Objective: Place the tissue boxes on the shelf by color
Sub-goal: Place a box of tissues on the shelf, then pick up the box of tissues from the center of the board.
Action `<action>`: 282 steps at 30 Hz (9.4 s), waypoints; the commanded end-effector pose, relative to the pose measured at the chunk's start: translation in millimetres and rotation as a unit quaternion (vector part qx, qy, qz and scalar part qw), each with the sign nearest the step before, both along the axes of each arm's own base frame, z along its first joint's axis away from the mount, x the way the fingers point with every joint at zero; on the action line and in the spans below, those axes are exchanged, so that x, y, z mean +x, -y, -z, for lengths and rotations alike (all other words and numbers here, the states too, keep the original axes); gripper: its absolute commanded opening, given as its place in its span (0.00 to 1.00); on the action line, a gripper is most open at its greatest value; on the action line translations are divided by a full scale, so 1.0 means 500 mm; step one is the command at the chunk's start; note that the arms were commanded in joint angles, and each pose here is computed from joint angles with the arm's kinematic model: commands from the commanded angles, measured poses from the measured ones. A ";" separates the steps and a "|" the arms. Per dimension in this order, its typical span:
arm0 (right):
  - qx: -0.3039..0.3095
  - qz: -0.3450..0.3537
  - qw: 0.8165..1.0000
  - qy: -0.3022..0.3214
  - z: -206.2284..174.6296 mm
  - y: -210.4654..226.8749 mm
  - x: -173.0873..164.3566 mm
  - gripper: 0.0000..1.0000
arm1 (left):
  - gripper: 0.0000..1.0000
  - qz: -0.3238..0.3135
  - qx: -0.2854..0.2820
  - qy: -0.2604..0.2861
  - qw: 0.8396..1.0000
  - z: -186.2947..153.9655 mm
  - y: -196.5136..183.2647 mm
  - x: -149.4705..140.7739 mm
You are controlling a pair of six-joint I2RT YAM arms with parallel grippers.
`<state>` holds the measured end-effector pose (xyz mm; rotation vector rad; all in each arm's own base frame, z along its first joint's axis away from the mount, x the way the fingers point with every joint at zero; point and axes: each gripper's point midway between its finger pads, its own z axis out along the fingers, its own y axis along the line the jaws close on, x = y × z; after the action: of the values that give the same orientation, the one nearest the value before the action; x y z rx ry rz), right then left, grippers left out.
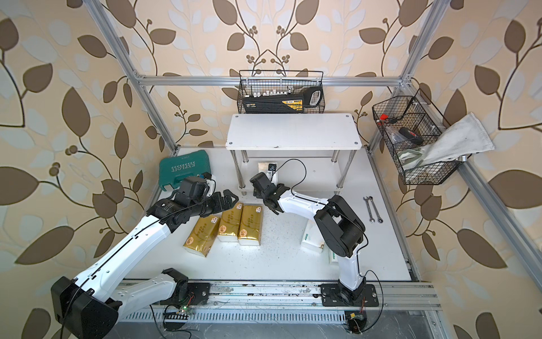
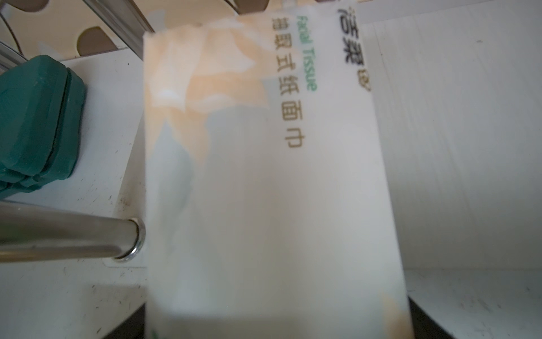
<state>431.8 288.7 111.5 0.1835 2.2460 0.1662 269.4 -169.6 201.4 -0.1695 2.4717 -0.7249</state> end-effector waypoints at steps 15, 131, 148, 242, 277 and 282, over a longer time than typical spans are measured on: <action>-0.018 -0.006 0.999 -0.026 0.033 -0.004 0.097 0.86 | 0.99 0.009 -0.001 0.015 1.000 -0.018 0.008 -0.006; 0.065 0.022 0.998 -0.003 -0.065 0.112 0.007 0.99 | 0.99 0.008 0.001 0.024 1.000 -0.010 0.003 -0.023; 0.078 0.130 0.988 -0.028 0.000 0.264 0.111 0.99 | 0.99 0.013 0.004 0.025 1.000 -0.021 0.007 -0.020; 0.029 0.121 0.977 -0.176 0.077 0.371 -0.475 0.99 | 0.99 0.160 0.013 0.017 0.987 0.062 0.239 -0.112; -0.063 0.064 0.972 -0.219 0.187 0.291 -0.430 0.99 | 0.99 0.140 0.032 0.019 0.989 0.086 0.222 -0.103; -0.058 0.076 0.972 -0.216 0.196 0.299 -0.434 0.99 | 0.99 0.144 0.043 0.017 0.989 0.090 0.223 -0.101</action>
<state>219.4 144.8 17.9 0.3312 2.6574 -0.0858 216.7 -280.2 150.3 0.2239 2.5425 -0.7477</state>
